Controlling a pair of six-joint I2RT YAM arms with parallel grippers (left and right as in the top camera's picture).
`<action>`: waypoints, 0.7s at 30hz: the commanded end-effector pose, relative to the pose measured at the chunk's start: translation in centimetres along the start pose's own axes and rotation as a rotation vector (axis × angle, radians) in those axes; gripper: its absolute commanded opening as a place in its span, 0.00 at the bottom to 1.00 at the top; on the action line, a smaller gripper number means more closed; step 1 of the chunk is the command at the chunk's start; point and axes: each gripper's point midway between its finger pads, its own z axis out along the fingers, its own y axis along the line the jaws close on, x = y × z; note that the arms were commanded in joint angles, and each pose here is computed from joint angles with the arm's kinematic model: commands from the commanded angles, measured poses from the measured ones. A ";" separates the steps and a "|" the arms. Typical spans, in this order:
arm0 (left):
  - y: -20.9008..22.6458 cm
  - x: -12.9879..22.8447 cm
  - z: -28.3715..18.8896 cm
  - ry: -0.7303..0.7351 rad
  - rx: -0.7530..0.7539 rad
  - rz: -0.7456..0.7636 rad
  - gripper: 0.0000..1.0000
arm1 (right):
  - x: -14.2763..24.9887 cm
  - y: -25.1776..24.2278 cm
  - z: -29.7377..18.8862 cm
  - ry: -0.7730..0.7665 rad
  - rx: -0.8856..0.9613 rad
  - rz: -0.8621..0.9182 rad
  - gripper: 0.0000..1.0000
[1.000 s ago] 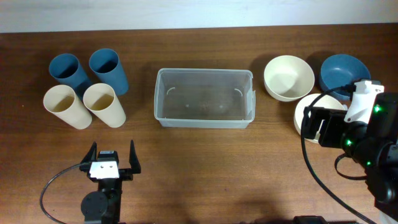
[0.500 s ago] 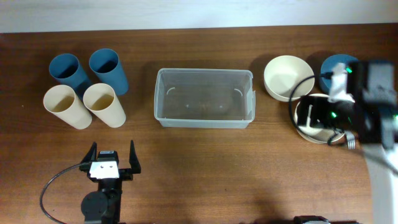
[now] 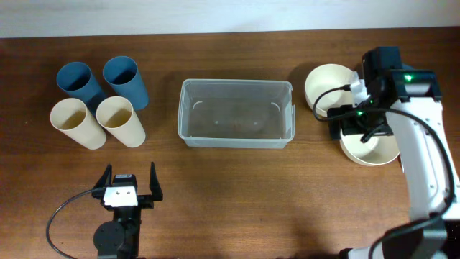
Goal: Pack container
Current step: 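Move the right gripper over the front cream bowl, then lower the right gripper to the front cream bowl's rim and grip it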
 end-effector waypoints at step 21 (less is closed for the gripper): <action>0.0 0.1 0.0 0.001 0.001 0.008 1.00 | 0.4 -2.2 6.2 0.098 -0.083 0.108 0.99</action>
